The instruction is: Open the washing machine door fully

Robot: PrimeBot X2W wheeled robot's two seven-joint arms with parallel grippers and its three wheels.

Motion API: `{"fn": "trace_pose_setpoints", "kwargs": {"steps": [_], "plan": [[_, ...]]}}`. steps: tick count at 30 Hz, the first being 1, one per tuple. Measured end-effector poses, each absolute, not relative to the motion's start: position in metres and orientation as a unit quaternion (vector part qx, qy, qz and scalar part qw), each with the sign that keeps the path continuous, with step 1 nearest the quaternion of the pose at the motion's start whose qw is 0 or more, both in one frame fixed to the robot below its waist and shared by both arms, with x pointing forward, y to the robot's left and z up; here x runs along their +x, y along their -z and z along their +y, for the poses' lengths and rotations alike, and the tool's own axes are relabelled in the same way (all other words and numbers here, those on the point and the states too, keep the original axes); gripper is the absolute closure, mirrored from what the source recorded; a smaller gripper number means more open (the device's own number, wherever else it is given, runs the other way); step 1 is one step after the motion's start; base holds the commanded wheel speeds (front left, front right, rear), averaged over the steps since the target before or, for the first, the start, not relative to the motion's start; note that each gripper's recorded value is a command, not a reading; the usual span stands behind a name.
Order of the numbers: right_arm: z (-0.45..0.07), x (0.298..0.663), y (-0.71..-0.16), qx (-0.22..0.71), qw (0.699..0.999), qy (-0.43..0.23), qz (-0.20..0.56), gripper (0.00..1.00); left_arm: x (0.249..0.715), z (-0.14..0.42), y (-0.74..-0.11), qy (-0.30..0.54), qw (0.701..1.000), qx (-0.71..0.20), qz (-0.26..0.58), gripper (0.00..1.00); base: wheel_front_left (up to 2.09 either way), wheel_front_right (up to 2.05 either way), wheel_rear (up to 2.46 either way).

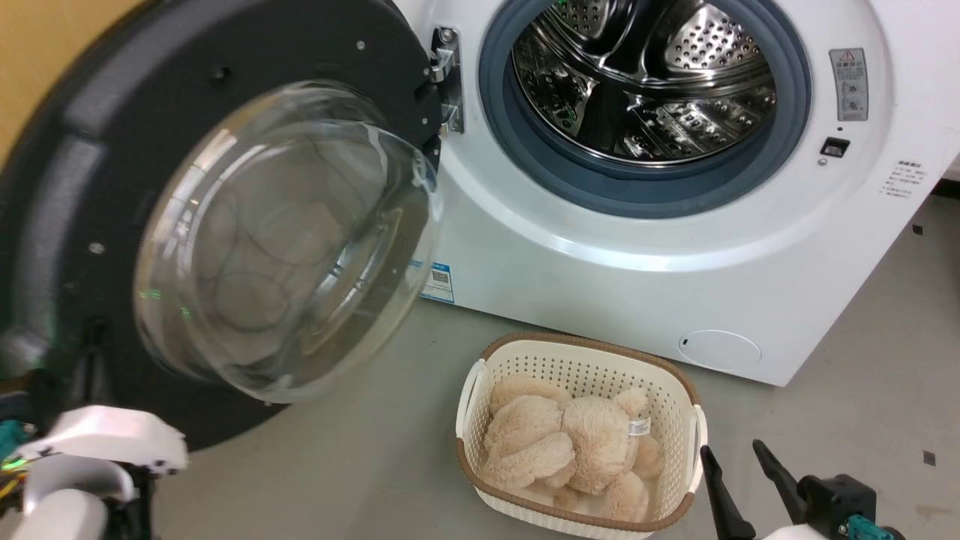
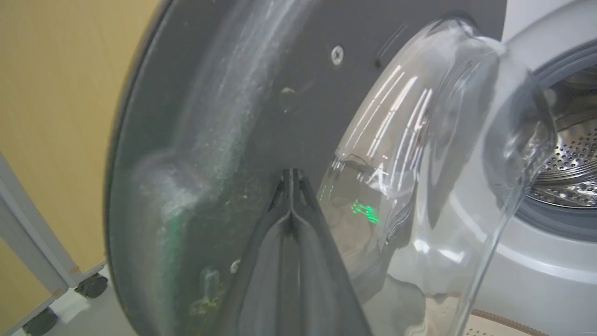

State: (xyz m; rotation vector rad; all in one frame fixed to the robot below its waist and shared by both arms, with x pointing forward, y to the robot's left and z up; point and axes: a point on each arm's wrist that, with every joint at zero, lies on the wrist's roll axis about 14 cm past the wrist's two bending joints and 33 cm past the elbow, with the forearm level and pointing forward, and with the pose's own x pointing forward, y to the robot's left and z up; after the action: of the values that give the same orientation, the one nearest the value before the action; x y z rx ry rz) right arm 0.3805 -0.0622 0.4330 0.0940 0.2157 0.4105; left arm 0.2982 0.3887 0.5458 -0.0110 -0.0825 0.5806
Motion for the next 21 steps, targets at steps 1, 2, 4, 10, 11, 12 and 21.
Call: {"fn": "trace_pose_setpoints", "kwargs": {"steps": [1,2,4,10,11,12,21], "plan": [[-0.063,0.382,-0.433,0.047,0.972,-0.202,0.106,0.0,0.297,0.396,-0.544,-0.293,0.955,-0.003,-0.037,1.0,0.0,0.0,0.0],[-0.063,0.383,-0.434,0.047,0.973,-0.201,0.105,0.0,0.297,0.403,-0.543,-0.3,0.953,-0.001,-0.036,1.0,0.0,0.0,0.0],[-0.064,0.386,-0.435,0.048,0.973,-0.2,0.103,0.0,0.297,0.412,-0.541,-0.31,0.95,0.002,-0.033,1.0,0.0,0.0,0.0],[-0.068,0.386,-0.431,0.049,0.974,-0.193,0.107,0.0,0.3,0.418,-0.531,-0.315,0.949,0.003,-0.025,1.0,0.0,0.0,0.0],[-0.069,0.385,-0.431,0.049,0.974,-0.192,0.108,0.0,0.302,0.417,-0.53,-0.314,0.949,0.001,-0.025,1.0,0.0,0.0,0.0],[-0.07,0.385,-0.431,0.049,0.974,-0.191,0.108,0.0,0.302,0.415,-0.529,-0.313,0.949,-0.001,-0.026,1.0,0.0,0.0,0.0],[-0.073,0.382,-0.438,0.049,0.977,-0.186,0.095,0.0,0.272,0.38,-0.48,-0.308,0.95,-0.042,0.019,1.0,0.0,0.0,0.0]]}}
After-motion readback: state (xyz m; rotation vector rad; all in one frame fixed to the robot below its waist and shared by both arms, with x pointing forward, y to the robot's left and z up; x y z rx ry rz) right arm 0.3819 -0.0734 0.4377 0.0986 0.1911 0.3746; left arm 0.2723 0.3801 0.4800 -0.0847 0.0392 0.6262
